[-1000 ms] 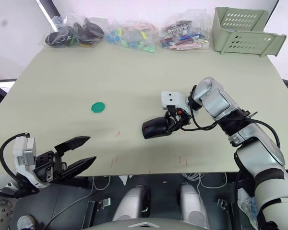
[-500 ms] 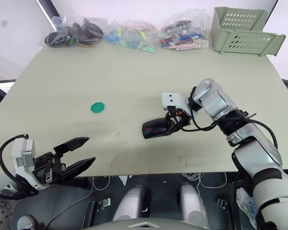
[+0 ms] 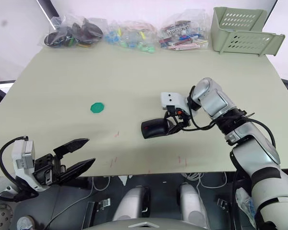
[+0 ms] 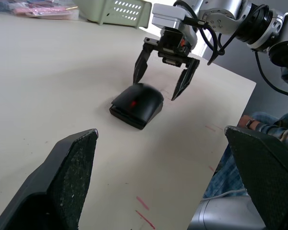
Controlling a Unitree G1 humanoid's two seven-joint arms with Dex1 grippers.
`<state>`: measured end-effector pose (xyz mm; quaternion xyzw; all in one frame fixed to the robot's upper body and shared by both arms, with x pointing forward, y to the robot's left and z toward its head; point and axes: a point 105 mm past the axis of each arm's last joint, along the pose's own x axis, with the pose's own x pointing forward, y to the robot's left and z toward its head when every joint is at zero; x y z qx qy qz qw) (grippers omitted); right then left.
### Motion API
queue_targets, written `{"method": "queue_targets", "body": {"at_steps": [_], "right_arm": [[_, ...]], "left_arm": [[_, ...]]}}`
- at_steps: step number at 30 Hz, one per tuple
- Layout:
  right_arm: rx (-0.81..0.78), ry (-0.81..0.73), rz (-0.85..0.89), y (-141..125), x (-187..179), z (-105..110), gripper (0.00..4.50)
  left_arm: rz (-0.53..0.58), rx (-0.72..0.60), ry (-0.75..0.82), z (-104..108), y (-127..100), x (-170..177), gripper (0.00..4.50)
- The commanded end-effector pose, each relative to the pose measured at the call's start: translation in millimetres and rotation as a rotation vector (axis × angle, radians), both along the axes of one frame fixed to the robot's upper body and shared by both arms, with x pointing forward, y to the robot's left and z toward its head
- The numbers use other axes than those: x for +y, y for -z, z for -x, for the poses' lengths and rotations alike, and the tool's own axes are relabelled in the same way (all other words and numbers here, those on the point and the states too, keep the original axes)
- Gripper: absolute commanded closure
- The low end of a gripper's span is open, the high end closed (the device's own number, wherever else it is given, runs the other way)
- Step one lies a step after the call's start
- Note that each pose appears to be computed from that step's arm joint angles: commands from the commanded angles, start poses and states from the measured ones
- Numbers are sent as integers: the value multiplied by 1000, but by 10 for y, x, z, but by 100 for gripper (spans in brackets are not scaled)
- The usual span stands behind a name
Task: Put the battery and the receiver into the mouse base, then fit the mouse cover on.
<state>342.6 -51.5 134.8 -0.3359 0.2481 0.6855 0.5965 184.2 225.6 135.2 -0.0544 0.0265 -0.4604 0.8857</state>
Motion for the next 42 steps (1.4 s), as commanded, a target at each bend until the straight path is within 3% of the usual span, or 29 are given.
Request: {"method": "queue_targets", "body": {"at_steps": [1, 6, 10, 15, 18, 19, 26, 29, 39, 42], "right_arm": [[-63, -23, -40, -186, 47, -20, 6], [-92, -28, -64, -260, 49, -18, 6], [-97, -71, -252, -538, 130, 86, 6], [-51, -25, -313, -534, 214, 156, 6], [-48, -9, -337, -503, 314, 187, 64], [-52, -8, -342, -481, 352, 203, 105], [-21, 24, -355, -337, 528, 300, 105], [-32, 34, -358, -321, 578, 291, 189], [-24, 41, -349, -226, 652, 299, 189], [-29, 44, -352, -212, 681, 290, 282]], "left_arm": [[-18, -47, 17, 31, -76, -33, 0], [-18, -47, 17, 29, -68, -34, 0], [-17, -47, 13, 27, -57, -24, 0], [-17, -44, 12, 25, -36, -22, 0], [-16, -45, 16, 13, -40, -29, 0], [-16, -47, 17, 5, -43, -30, 0], [-20, -50, 19, -11, -45, -18, 0], [-20, -50, 19, -9, -43, -20, 0], [-21, -52, 12, -5, -30, -15, 0], [-21, -51, 11, 6, -29, -18, 0]]}}
